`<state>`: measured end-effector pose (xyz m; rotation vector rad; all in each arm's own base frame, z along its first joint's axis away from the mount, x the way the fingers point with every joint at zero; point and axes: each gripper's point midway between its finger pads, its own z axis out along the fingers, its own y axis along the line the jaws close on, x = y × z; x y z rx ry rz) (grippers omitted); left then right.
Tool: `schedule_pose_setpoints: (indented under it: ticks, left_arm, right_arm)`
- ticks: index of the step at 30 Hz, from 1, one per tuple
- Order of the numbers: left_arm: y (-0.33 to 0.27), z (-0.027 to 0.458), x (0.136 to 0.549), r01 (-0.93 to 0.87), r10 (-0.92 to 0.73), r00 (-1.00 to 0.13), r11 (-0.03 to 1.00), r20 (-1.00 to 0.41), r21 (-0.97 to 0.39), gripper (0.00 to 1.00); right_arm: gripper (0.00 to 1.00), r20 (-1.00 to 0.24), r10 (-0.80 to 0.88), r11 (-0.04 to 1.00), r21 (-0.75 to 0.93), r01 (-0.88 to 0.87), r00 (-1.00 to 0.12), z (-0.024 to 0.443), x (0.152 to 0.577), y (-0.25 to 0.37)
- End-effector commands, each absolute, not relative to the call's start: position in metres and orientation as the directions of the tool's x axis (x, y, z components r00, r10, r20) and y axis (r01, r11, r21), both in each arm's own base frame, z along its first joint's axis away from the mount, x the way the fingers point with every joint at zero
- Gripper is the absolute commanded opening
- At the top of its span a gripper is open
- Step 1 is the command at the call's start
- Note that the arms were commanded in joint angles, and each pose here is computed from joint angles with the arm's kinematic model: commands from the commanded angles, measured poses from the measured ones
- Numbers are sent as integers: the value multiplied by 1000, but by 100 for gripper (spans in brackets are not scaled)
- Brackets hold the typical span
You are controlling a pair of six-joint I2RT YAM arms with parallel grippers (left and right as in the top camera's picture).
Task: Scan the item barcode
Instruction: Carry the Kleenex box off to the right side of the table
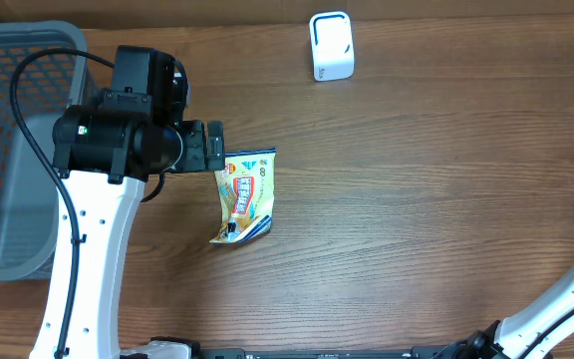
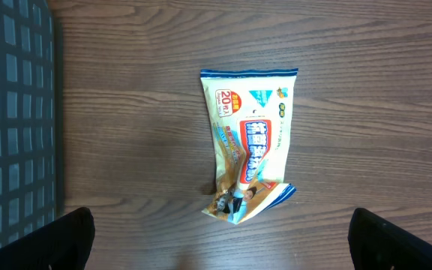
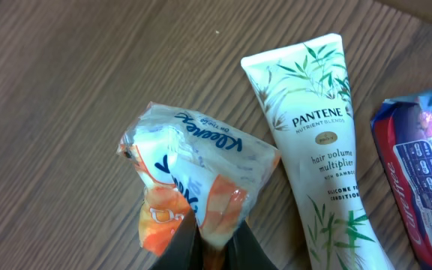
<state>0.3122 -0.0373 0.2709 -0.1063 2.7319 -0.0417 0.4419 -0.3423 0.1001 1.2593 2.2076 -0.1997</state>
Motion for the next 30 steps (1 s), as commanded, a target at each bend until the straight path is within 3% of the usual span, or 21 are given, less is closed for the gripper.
schedule_pose_setpoints:
  ticks: [1,11,12,14,19,25,30]
  left_arm:
    - [-35,275,316,-89,-99,-908,995,-407,-44,100]
    - [-35,275,316,-88,-98,-908,995,-407,-43,100]
    - [-35,275,316,-89,-99,-908,995,-407,-44,100]
    - [-35,275,316,-89,-99,-908,995,-406,-43,100]
    - [-35,275,316,-89,-99,-908,995,-407,-44,100]
    - [-35,275,316,-89,-99,-908,995,-407,-44,100]
    - [-35,275,316,-88,-98,-908,995,-407,-44,100]
  right_arm:
    - [8,-528,754,536,151,831,-390,83,439,-342]
    - [9,-484,769,483,9,876,-419,48,414,-351]
    - [12,-483,769,483,10,876,-419,48,414,-351]
    - [34,-484,768,483,9,875,-419,48,414,-351]
    - [65,-472,773,483,4,876,-424,49,412,-349]
    - [67,-519,756,504,75,860,-398,96,424,-347]
    - [71,-556,748,594,314,741,-364,168,453,-316]
